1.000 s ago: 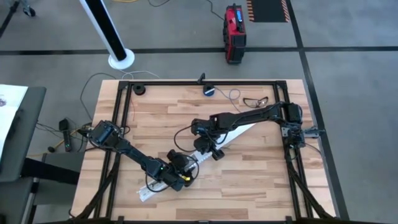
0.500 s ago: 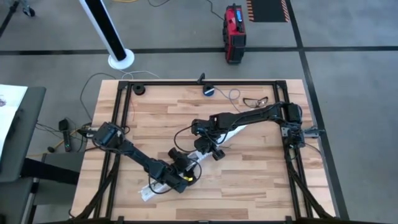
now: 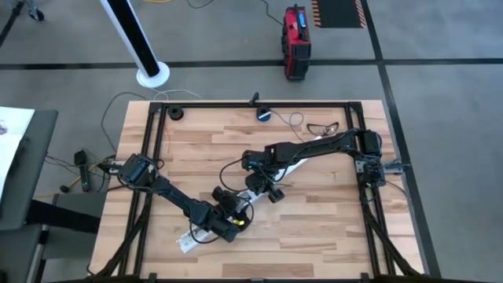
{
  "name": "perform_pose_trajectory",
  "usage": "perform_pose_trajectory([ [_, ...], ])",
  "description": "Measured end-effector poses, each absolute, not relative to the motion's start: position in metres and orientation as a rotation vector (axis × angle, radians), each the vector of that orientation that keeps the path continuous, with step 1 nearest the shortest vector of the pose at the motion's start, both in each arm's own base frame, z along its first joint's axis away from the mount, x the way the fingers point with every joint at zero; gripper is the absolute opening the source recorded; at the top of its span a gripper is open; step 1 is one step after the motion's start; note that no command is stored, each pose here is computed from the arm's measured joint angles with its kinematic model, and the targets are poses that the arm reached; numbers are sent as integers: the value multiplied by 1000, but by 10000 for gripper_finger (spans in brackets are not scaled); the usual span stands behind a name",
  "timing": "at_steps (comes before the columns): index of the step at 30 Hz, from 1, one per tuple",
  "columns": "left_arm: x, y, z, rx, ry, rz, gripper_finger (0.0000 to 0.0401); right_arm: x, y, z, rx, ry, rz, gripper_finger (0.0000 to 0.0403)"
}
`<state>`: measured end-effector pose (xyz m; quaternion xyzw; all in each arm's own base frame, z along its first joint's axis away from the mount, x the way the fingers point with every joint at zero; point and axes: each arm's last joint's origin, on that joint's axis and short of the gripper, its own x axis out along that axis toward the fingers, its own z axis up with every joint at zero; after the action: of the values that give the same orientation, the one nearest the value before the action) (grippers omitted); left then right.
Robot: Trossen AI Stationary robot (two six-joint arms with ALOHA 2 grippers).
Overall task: Ziptie cables
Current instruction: Close the white cable duct
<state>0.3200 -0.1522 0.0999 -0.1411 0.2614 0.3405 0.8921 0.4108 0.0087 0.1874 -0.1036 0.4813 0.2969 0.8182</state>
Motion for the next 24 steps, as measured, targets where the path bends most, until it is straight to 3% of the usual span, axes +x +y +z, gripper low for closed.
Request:
perform_pose_trajectory([
  [24,327,-156,108,-263,438,697,283,410,20,187,-232,1026,658,6],
])
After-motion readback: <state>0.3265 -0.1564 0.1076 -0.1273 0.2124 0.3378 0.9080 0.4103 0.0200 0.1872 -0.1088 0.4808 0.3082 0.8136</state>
